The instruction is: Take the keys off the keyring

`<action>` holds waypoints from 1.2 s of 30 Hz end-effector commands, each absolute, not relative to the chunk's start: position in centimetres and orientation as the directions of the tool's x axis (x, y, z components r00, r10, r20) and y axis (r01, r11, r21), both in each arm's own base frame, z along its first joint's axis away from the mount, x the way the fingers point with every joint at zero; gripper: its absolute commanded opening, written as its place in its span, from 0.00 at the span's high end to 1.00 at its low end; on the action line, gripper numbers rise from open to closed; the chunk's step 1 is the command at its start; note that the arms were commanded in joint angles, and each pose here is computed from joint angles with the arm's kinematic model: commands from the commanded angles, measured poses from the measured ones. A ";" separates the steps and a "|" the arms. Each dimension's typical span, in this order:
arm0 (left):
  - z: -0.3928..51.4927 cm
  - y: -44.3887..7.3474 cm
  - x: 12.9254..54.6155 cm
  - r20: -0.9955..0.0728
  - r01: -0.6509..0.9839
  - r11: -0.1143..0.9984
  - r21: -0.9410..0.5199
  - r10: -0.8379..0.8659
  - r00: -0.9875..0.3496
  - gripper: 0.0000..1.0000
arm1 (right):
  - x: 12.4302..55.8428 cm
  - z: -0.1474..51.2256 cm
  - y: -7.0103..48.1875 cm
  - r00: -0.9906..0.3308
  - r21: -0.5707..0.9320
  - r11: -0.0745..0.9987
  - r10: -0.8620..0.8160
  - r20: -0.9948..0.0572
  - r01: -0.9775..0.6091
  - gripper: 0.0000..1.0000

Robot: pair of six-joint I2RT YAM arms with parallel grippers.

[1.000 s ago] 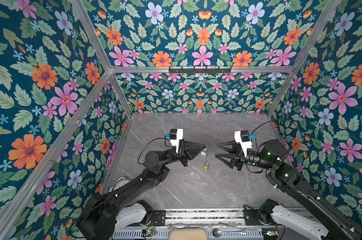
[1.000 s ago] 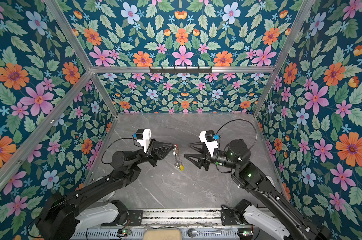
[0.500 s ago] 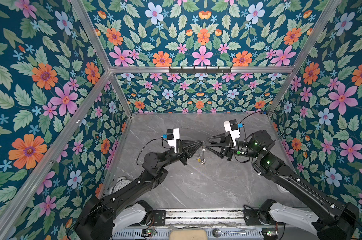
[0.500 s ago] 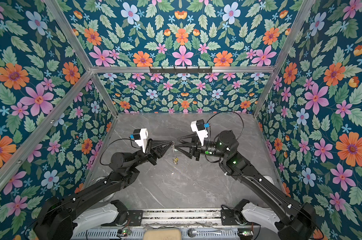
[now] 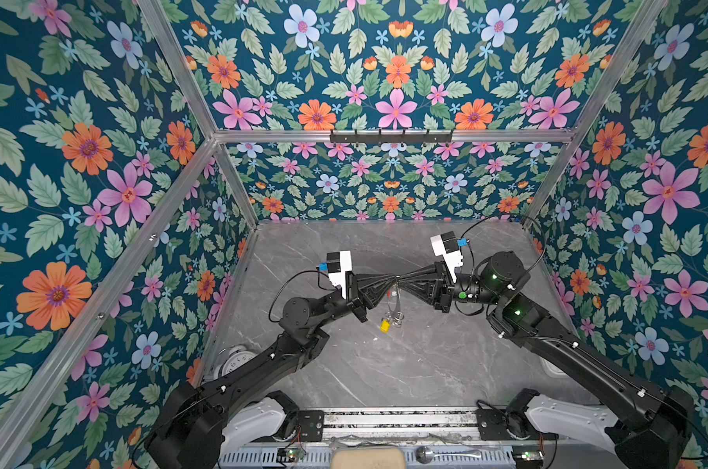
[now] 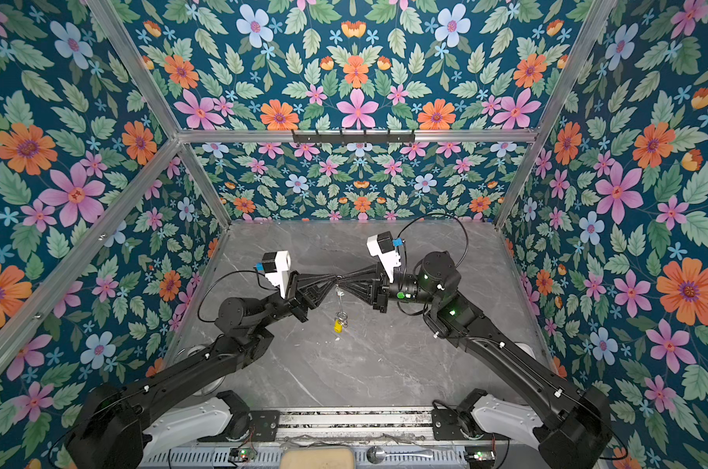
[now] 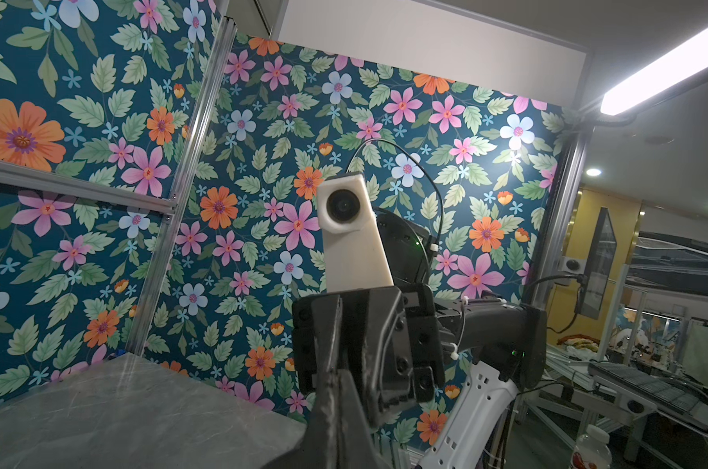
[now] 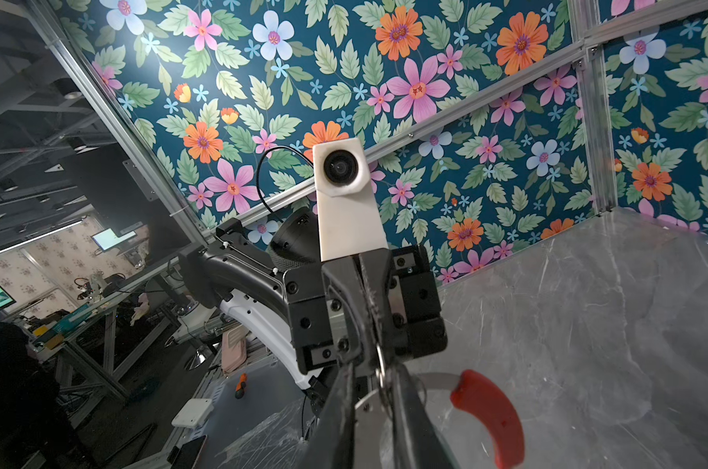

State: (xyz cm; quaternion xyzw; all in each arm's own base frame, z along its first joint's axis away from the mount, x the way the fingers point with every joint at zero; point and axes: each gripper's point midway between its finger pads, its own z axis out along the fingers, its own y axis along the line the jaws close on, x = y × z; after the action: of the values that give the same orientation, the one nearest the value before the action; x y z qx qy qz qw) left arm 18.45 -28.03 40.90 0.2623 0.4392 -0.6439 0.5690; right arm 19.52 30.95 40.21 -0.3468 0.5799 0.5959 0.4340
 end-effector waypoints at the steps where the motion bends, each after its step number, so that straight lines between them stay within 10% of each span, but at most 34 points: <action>1: 41.5 -27.8 18.0 -0.832 0.970 0.019 -0.243 -0.518 -0.198 1.00 | 19.1 40.7 31.0 -0.367 0.372 0.027 0.117 -0.923 -0.928 0.88; 10: 41.5 -27.8 18.0 -0.827 0.965 0.005 -0.264 -0.516 -0.223 0.98 | 19.3 40.0 30.7 -0.372 0.379 0.071 0.100 -0.923 -0.923 1.00; 14: 41.4 -27.6 17.8 -0.833 0.960 0.007 -0.278 -0.499 -0.238 0.66 | 19.2 39.6 30.1 -0.366 0.371 0.125 0.059 -0.929 -0.920 1.00; 17: 41.0 -27.5 17.7 -0.848 0.954 0.013 -0.301 -0.461 -0.261 0.59 | 19.0 38.9 29.7 -0.366 0.360 0.166 -0.005 -0.931 -0.918 1.00; 36: 39.7 -30.2 16.3 -0.889 0.891 -0.137 -0.433 -0.103 -0.447 0.63 | 17.8 38.7 28.8 -0.315 0.283 0.182 -0.178 -0.932 -0.942 1.00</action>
State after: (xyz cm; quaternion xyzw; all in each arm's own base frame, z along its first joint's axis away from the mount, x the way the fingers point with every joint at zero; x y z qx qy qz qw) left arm 17.16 -30.06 39.99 0.3454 0.5406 -0.6531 0.4024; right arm 17.69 28.85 38.27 -0.4210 0.6626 0.4829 0.3879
